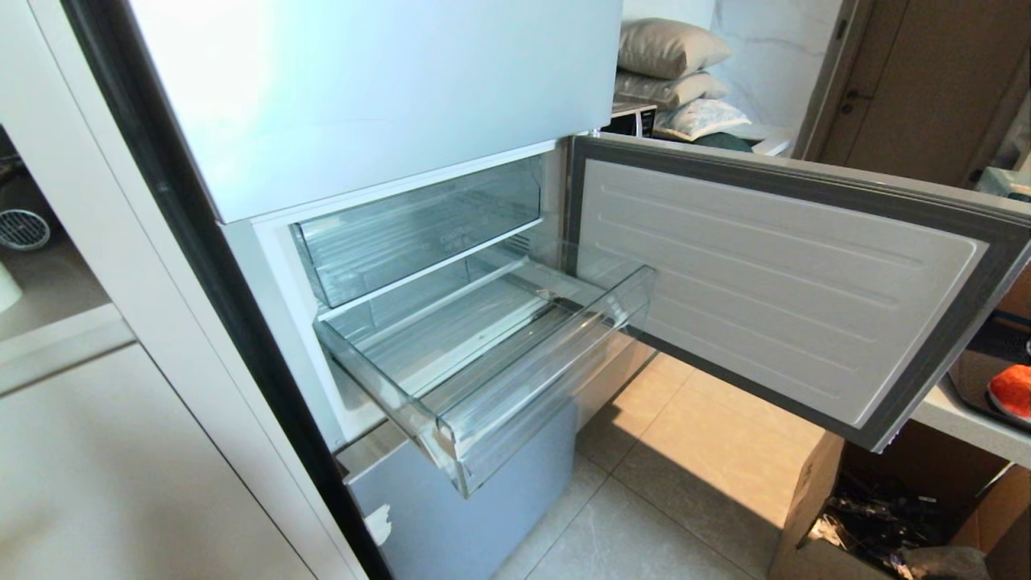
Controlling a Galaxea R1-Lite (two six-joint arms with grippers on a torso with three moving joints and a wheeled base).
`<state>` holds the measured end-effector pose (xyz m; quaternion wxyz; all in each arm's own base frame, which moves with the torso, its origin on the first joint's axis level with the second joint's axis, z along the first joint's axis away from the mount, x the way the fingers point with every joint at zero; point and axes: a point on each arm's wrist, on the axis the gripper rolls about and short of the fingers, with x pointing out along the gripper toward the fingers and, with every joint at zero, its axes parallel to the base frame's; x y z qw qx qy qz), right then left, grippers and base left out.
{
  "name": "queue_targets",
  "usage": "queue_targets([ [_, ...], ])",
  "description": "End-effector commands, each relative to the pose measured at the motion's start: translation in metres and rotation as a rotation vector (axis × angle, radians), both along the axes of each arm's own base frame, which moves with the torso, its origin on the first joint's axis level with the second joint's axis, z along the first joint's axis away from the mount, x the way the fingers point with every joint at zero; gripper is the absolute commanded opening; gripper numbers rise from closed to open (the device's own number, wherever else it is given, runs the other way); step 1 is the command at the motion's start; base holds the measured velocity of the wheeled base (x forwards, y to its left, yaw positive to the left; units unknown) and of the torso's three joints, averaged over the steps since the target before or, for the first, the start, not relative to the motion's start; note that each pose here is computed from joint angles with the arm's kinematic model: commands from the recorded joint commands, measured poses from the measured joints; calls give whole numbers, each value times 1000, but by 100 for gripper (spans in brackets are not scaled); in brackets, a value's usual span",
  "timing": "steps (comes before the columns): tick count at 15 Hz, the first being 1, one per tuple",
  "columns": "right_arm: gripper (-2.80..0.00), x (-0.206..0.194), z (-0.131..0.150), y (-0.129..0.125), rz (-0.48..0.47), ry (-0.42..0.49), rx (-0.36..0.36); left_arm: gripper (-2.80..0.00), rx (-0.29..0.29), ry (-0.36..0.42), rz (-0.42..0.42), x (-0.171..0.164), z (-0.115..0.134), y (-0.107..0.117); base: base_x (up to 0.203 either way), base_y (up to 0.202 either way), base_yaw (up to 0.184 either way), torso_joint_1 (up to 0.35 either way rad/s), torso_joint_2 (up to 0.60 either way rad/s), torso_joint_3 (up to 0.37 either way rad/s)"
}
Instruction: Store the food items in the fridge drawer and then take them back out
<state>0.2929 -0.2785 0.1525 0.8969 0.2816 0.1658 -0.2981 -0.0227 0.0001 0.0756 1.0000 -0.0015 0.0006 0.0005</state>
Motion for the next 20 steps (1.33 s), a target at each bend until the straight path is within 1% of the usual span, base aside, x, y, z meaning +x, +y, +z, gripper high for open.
queue_targets([
  [1, -280, -36, 52, 23, -15, -82, -74, -280, 0, 0, 0, 0, 0, 0, 0, 0, 0, 0, 0, 0],
  [3, -280, -77, 89, 49, -44, -145, -140, -280, 0, 0, 0, 0, 0, 0, 0, 0, 0, 0, 0, 0],
  [5, -280, -119, 116, 86, -63, -206, -212, -280, 0, 2, 0, 0, 0, 0, 0, 0, 0, 0, 0, 0],
  [6, -280, -140, 126, 109, -64, -239, -255, -280, 0, 1, 0, 0, 0, 0, 0, 0, 0, 0, 0, 0],
  [7, -280, -158, 130, 131, -56, -263, -292, -280, 0, 2, 0, 0, 0, 0, 0, 0, 0, 0, 0, 0],
  [8, -280, -175, 127, 158, -19, -275, -329, -280, 0, 2, 0, 0, 0, 0, 0, 0, 0, 0, 0, 0],
  [9, -280, -189, 117, 186, 50, -279, -364, -280, 0, 2, 0, 0, 0, 0, 0, 0, 0, 0, 0, 0],
  [10, -280, -198, 103, 211, 153, -281, -386, -280, 0, 2, 0, 0, 0, 0, 0, 0, 0, 0, 0, 0],
  [12, -280, -220, 71, 257, 438, -310, -412, -280, 0, 2, 0, 0, 0, 0, 0, 0, 0, 0, 0, 0],
  [13, -280, -244, 53, 272, 549, -342, -445, -280, 0, 2, 0, 0, 0, 0, 0, 0, 0, 0, 0, 0],
  [14, -280, -265, 31, 278, 612, -355, -479, -280, 0, 0, 0, 0, 0, 0, 0, 0, 0, 0, 0, 0],
  [15, -280, -280, 0, 279, 644, -323, -506, -280, 0, 0, 0, 0, 0, 0, 0, 0, 0, 0, 0, 0],
  [16, -280, -287, -31, 279, 663, -268, -521, -280, 0, 2, 0, 0, 0, 0, 0, 0, 0, 0, 0, 0],
  [17, -280, -291, -53, 278, 673, -220, -527, -280, 0, 2, 0, 0, 0, 0, 0, 0, 0, 0, 0, 0],
  [18, -280, -292, -62, 277, 679, -185, -529, -280, 0, 1, 0, 0, 0, 0, 0, 0, 0, 0, 0, 0],
  [20, -280, -291, -66, 278, 670, -116, -529, -280, 0, 2, 0, 0, 0, 0, 0, 0, 0, 0, 0, 0],
])
